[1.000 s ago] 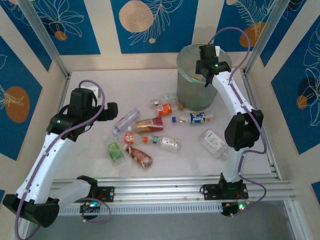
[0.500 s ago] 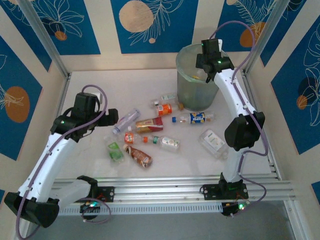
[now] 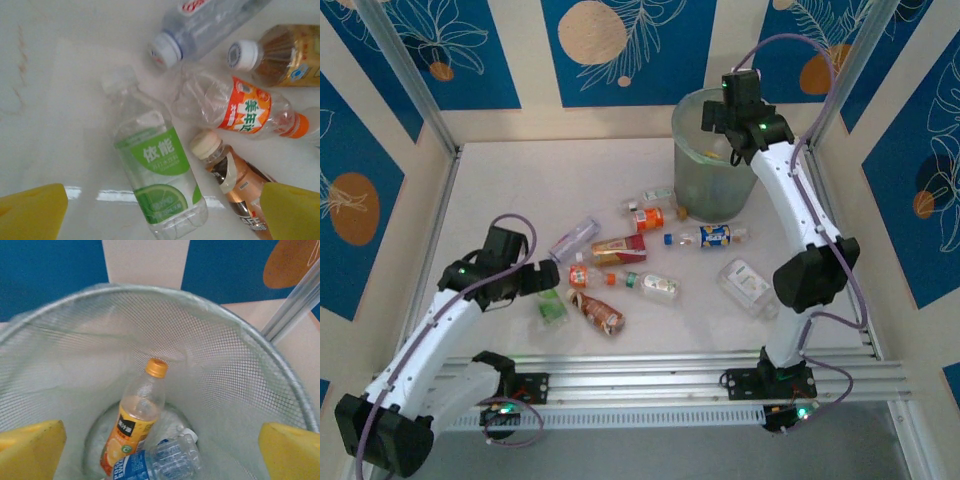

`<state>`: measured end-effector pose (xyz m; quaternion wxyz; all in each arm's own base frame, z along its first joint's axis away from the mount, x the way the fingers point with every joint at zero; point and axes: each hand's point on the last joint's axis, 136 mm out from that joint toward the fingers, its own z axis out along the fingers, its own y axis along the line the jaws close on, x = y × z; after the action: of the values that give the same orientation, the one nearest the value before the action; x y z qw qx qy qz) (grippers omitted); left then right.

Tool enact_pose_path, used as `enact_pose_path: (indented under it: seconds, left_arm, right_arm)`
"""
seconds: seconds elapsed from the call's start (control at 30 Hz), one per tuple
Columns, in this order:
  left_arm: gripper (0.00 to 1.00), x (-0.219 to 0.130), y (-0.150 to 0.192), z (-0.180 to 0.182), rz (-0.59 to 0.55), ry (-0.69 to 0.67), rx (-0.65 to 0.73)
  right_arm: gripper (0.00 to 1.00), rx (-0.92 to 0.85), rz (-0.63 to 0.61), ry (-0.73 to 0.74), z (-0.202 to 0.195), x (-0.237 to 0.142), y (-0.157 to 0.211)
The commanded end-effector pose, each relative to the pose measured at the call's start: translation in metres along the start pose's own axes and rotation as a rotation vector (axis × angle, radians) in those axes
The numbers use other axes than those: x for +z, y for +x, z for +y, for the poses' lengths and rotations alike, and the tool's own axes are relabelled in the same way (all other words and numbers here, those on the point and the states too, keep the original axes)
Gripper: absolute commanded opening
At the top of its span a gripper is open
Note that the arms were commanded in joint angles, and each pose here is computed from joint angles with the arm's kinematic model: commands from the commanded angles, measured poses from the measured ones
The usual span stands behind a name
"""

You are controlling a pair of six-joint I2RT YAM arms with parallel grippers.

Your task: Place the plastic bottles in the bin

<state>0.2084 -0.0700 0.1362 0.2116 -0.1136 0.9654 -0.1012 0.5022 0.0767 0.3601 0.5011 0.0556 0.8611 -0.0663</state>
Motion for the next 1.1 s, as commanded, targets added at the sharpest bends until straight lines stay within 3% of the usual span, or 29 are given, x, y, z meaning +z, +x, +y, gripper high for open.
enact_pose_path:
  seconds: [0.0, 0.5, 0.87, 1.07]
  left_arm:
    - [0.98, 0.015, 0.012, -0.007, 0.038, 0.069, -0.118]
    - [0.99, 0.065, 0.022, 0.012, 0.096, -0.045, -0.128]
    - [0.87, 0.088, 0.041, 0.030, 0.138, -0.115, -0.170]
    - [0.71, 0.094, 0.038, 0.032, 0.127, -0.133, -0.167]
  right_arm:
    - [0.99, -0.002, -0.070, -0.057, 0.005, -0.040, -0.020]
    - [0.99, 0.021, -0.104, -0.192, 0.026, -0.094, 0.009]
    - [0.99, 0.037, -0.122, -0.240, 0.039, -0.116, 0.025]
    - [0.99, 0.028, -0.096, -0.257, 0.049, -0.122, 0.036]
